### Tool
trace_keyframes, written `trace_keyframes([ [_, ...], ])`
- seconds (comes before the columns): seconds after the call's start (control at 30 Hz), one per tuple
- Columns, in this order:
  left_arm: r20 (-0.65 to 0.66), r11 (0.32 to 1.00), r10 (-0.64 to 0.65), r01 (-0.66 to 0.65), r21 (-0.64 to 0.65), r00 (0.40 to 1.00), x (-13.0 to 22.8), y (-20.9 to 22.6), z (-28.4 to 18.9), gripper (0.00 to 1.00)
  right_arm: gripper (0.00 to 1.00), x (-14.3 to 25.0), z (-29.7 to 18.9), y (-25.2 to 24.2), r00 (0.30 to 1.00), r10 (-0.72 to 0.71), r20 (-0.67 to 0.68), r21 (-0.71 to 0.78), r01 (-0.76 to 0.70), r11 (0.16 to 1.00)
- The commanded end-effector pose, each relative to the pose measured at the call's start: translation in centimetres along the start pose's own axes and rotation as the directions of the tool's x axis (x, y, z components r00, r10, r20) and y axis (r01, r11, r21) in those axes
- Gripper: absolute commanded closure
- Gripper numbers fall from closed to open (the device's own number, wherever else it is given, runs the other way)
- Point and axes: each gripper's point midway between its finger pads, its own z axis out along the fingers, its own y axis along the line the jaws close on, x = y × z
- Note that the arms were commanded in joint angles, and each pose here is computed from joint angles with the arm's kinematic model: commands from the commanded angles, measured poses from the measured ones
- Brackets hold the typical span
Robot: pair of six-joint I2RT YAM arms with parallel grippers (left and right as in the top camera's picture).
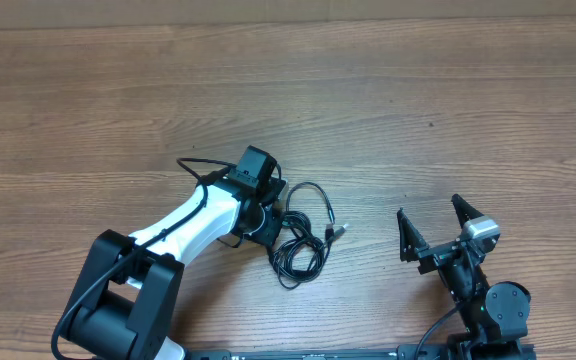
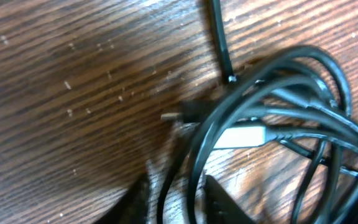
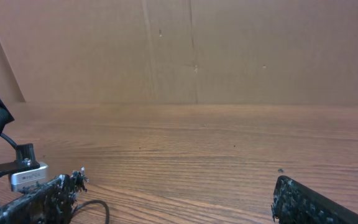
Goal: Untangle cables
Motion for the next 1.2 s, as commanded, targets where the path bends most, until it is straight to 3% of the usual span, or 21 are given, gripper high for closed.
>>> trace_keyframes([
  [0.0,-0.023,1.000,-0.005,0.005,-0.004,1.000,0.6,0.1,0.5,0.88,0.00,0.2,0.0,0.2,1.000,-0.001,0.001,-0.011,0.001,1.000],
  [0.07,-0.023,1.000,-0.005,0.005,-0.004,1.000,0.6,0.1,0.5,0.96,0.00,0.2,0.0,0.2,1.000,-0.001,0.001,-0.011,0.001,1.000],
  [0.27,-0.043,1.000,-0.008,0.008,0.001,0.999,0.7,-0.1,0.0,0.96,0.00,0.2,0.0,0.2,1.000,-0.001,0.001,-0.011,0.001,1.000],
  [0.53,0.106,0.997,0.073,-0.075,0.009,0.992,-4.1,-1.9,-6.1,0.96,0.00,0.2,0.0,0.2,1.000,-0.001,0.001,-0.011,0.001,1.000],
  [0.63,0.190,0.981,0.190,-0.192,-0.007,0.963,-5.8,-2.8,-9.4,0.96,0.00,0.2,0.0,0.2,1.000,-0.001,0.001,-0.011,0.001,1.000],
  [0.83,0.331,0.913,0.405,-0.397,-0.094,0.852,-7.8,-4.1,-15.0,0.96,0.00,0.2,0.0,0.2,1.000,-0.001,0.001,-0.011,0.001,1.000],
  [1.03,0.376,0.849,0.525,-0.503,-0.163,0.764,-7.0,-4.7,-18.0,0.96,0.00,0.2,0.0,0.2,1.000,-0.001,0.001,-0.011,0.001,1.000],
  [1.17,0.417,0.839,0.539,-0.511,-0.189,0.732,-6.6,-5.0,-19.9,0.96,0.00,0.2,0.0,0.2,1.000,-0.001,0.004,-0.011,0.002,1.000],
])
